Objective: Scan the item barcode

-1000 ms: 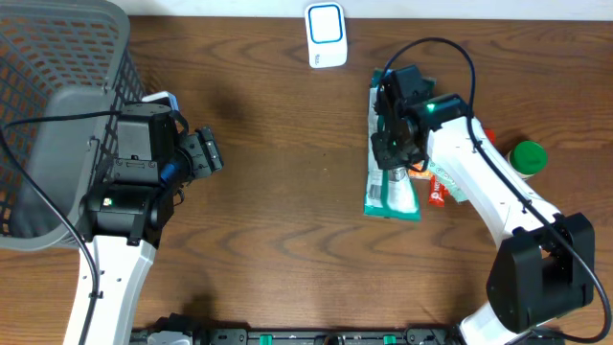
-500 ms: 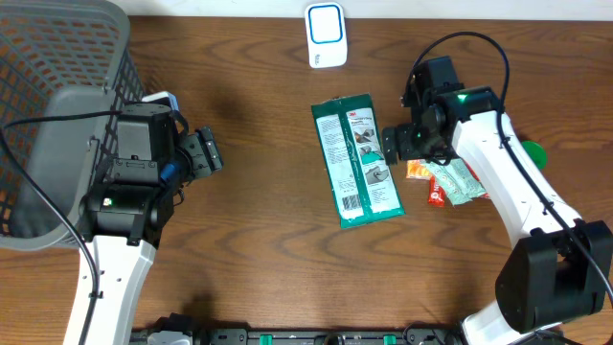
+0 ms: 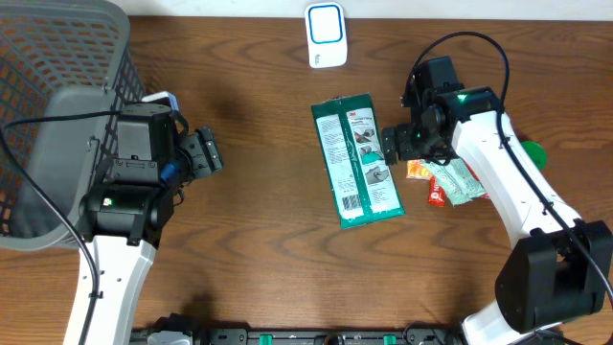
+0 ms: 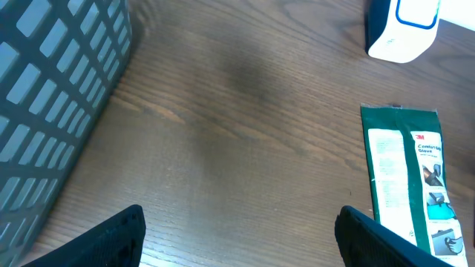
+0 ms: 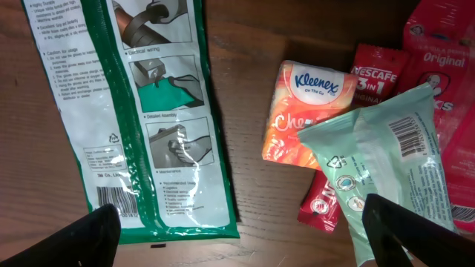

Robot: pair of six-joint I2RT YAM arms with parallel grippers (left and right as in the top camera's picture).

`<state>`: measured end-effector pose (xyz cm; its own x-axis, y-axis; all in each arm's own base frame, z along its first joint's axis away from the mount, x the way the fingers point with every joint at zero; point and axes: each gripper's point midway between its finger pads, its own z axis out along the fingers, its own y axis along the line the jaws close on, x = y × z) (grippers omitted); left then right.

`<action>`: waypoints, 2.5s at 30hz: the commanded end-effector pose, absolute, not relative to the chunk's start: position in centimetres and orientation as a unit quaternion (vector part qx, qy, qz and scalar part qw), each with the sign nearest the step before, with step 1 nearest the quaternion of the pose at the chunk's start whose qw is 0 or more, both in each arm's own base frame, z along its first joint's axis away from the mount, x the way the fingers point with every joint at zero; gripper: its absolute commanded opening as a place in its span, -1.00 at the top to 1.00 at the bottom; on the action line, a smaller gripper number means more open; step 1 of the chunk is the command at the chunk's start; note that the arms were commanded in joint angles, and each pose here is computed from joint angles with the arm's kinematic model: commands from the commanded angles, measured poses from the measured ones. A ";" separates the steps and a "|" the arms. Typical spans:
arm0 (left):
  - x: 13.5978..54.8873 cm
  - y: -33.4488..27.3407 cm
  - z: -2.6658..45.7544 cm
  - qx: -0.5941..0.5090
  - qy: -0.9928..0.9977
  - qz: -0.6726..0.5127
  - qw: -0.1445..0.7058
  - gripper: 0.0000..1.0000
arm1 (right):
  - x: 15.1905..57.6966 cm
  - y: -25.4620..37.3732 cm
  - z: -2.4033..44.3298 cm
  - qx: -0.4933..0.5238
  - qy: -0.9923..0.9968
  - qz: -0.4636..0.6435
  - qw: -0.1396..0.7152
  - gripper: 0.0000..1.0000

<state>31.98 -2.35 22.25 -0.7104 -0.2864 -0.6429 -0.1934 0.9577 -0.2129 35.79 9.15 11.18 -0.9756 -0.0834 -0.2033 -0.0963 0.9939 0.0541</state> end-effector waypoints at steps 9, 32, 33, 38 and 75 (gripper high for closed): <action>32.1 -2.0 22.7 -0.133 0.920 -0.059 0.364 -0.64 | 36.2 9.1 13.6 -0.040 0.989 0.039 0.134 -0.99; 32.1 -2.0 22.7 -0.133 0.920 -0.059 0.364 -0.64 | 19.8 0.7 39.1 0.017 0.822 0.017 0.570 -0.98; 32.1 -2.0 22.7 -0.133 0.920 -0.059 0.364 -0.65 | 18.9 0.3 39.0 0.023 0.816 0.014 0.578 -0.99; 32.1 -2.0 22.7 -0.133 0.920 -0.059 0.364 -0.65 | 15.0 -1.2 37.1 0.052 0.775 0.001 0.629 -0.98; 32.1 -2.0 22.7 -0.133 0.920 -0.059 0.364 -0.64 | 24.6 0.2 15.6 0.042 0.732 0.041 0.679 -0.99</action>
